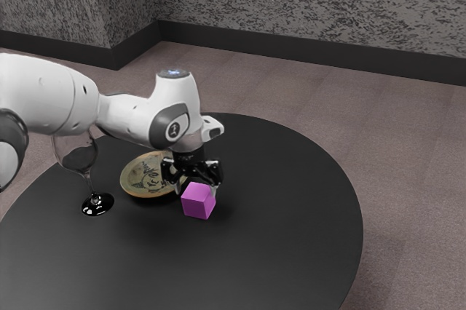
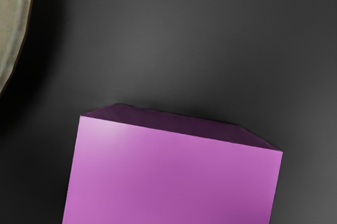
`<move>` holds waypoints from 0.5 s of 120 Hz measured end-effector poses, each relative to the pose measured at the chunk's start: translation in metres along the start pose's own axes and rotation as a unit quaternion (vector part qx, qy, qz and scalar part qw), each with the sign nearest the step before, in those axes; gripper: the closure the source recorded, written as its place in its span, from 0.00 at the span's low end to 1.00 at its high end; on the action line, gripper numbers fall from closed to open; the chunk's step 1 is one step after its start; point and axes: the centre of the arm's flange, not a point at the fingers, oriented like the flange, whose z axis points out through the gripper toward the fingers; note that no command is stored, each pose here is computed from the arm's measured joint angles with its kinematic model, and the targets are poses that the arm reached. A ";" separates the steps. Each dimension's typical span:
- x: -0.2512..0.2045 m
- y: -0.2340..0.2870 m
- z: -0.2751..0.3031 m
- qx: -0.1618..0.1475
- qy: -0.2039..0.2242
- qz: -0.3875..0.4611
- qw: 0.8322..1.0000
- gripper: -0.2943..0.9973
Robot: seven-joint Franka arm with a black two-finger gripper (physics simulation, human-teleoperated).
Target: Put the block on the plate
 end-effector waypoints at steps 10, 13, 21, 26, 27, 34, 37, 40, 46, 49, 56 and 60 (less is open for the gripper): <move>0.003 -0.003 0.009 -0.001 0.000 -0.009 1.000 0.23; 0.003 -0.003 0.010 -0.001 0.000 -0.011 1.000 0.23; 0.004 -0.003 0.015 -0.001 0.000 -0.015 1.000 0.23; 0.005 -0.003 0.018 0.000 0.000 -0.017 1.000 0.23; 0.005 -0.003 0.019 0.000 0.000 -0.017 1.000 0.23; 0.005 -0.003 0.023 0.001 0.000 -0.020 1.000 0.23; 0.006 -0.003 0.026 0.002 0.000 -0.021 1.000 0.23; 0.006 -0.003 0.027 0.002 0.000 -0.022 1.000 0.23; 0.006 -0.003 0.029 0.002 0.001 -0.023 1.000 0.23; 0.006 -0.003 0.029 0.002 0.002 -0.024 1.000 0.23; 0.007 -0.003 0.027 0.001 0.005 -0.025 1.000 0.28; 0.007 -0.003 0.027 0.001 0.006 -0.025 1.000 0.31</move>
